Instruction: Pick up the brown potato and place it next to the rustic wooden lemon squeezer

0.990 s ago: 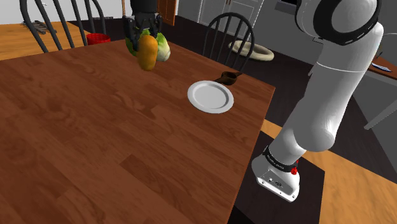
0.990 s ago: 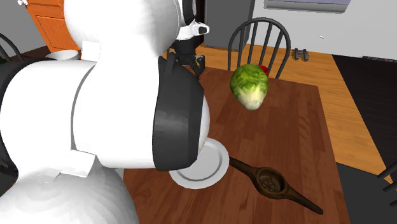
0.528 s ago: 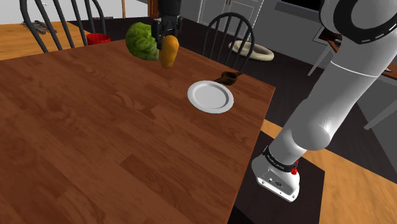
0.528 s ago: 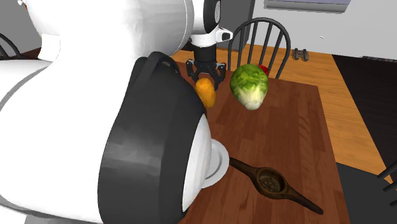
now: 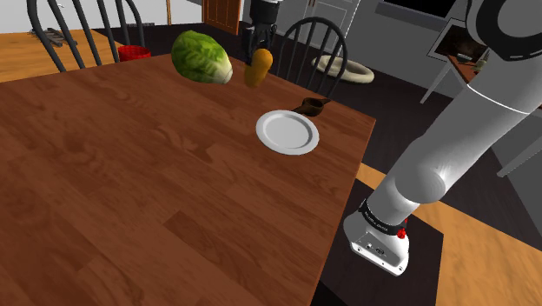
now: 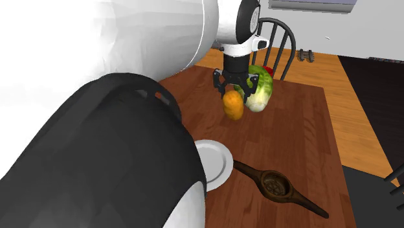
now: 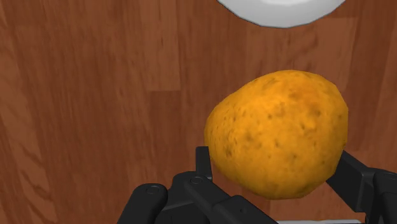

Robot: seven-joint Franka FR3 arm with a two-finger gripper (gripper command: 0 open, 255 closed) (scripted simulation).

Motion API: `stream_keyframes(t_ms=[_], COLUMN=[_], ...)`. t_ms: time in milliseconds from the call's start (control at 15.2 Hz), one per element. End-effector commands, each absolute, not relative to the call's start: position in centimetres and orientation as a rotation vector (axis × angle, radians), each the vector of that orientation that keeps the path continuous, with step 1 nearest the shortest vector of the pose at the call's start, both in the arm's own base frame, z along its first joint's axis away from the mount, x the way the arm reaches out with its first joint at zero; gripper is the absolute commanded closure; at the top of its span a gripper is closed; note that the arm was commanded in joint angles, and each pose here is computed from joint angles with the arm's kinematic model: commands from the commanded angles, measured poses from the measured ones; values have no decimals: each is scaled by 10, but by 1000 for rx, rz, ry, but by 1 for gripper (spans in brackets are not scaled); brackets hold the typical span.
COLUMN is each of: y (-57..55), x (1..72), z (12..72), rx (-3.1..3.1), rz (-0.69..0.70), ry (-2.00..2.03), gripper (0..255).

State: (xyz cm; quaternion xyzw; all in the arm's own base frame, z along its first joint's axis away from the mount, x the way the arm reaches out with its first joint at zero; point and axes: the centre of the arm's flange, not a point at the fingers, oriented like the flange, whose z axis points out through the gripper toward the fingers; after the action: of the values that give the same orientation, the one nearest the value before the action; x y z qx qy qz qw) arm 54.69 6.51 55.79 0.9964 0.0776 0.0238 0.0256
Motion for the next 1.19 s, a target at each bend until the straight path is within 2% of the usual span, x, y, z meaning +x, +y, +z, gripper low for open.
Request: stream_keyframes(t_ms=[0, 1122], y=[38, 20], x=[542, 540], z=[559, 475], rx=[3080, 3080], rz=[74, 74], ry=[242, 242], gripper=[255, 255])
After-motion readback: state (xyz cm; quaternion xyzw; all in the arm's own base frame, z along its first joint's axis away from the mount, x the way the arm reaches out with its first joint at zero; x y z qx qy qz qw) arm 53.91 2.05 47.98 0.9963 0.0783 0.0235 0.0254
